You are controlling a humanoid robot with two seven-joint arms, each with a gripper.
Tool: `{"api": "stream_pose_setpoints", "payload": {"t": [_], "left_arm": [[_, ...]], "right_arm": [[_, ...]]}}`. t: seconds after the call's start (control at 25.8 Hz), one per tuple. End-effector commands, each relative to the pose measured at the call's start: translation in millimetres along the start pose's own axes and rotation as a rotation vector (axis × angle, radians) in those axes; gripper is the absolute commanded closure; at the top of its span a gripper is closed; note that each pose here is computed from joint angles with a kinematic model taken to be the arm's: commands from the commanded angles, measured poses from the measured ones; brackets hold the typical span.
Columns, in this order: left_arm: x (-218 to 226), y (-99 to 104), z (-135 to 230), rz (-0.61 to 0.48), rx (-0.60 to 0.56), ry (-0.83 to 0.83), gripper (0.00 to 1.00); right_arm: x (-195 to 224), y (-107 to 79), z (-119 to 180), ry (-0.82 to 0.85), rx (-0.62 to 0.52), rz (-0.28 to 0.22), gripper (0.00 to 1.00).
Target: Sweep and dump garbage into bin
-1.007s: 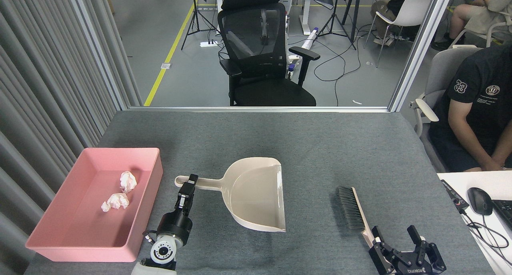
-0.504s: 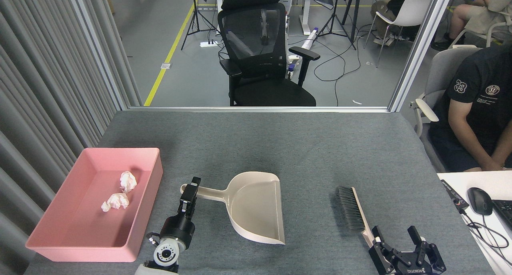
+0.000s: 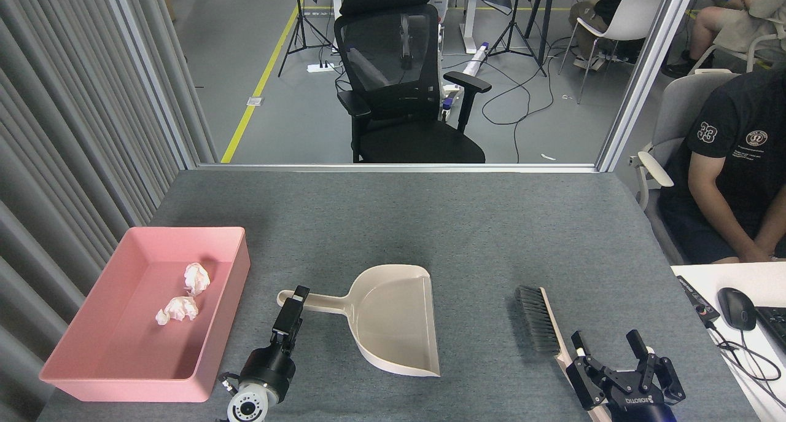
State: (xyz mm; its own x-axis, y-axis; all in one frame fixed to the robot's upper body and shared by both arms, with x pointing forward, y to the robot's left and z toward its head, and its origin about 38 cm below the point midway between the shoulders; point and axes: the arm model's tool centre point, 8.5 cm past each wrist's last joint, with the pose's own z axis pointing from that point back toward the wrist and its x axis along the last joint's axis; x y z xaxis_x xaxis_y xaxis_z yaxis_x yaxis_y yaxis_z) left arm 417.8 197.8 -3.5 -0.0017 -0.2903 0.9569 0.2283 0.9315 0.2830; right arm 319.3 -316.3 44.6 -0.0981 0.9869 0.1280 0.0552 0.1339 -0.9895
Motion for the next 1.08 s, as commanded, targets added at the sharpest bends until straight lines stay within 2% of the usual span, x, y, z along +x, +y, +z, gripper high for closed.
{"api": "stream_pose_setpoints", "payload": {"t": [0.0, 0.12, 0.23, 0.39, 0.5, 0.58, 0.66, 0.81, 0.85, 0.97, 1.05], "left_arm": [[1, 2, 19, -0.071, -0.003, -0.004, 0.01], [20, 9, 28, -0.184, 0.004, -0.020, 0.01], [51, 4, 29, -0.247, -0.004, -0.082, 0.01], [68, -11, 43, -0.345, -0.021, -0.100, 0.01], [68, -14, 51, -0.553, -0.014, -0.092, 0.01], [76, -11, 51, -0.655, 0.024, -0.112, 0.01], [79, -8, 51, -0.771, 0.041, -0.109, 0.01], [92, 9, 57, -1.076, 0.099, -0.099, 0.01], [90, 11, 61, -1.112, 0.100, -0.083, 0.01], [78, 10, 75, -1.133, 0.085, -0.053, 0.01], [78, 18, 80, -1.160, 0.115, -0.059, 0.01]], "right_arm": [[1, -4.0, -5, -0.002, -0.014, -0.001, 0.01], [3, -11.5, -15, -0.008, -0.038, 0.000, 0.01], [7, -22.6, -33, -0.013, -0.067, -0.002, 0.01], [14, -28.2, -56, 0.018, -0.036, -0.003, 0.01], [37, -33.1, -73, -0.022, -0.057, -0.020, 0.01], [49, -27.9, -80, -0.026, -0.047, -0.034, 0.01], [68, -20.4, -93, -0.027, -0.031, -0.025, 0.01], [118, -12.2, -112, -0.023, -0.028, 0.007, 0.01], [127, -13.6, -114, -0.027, -0.040, 0.007, 0.01], [137, -12.5, -115, -0.027, -0.055, -0.008, 0.01], [137, -10.6, -114, -0.026, -0.052, -0.008, 0.01]]}}
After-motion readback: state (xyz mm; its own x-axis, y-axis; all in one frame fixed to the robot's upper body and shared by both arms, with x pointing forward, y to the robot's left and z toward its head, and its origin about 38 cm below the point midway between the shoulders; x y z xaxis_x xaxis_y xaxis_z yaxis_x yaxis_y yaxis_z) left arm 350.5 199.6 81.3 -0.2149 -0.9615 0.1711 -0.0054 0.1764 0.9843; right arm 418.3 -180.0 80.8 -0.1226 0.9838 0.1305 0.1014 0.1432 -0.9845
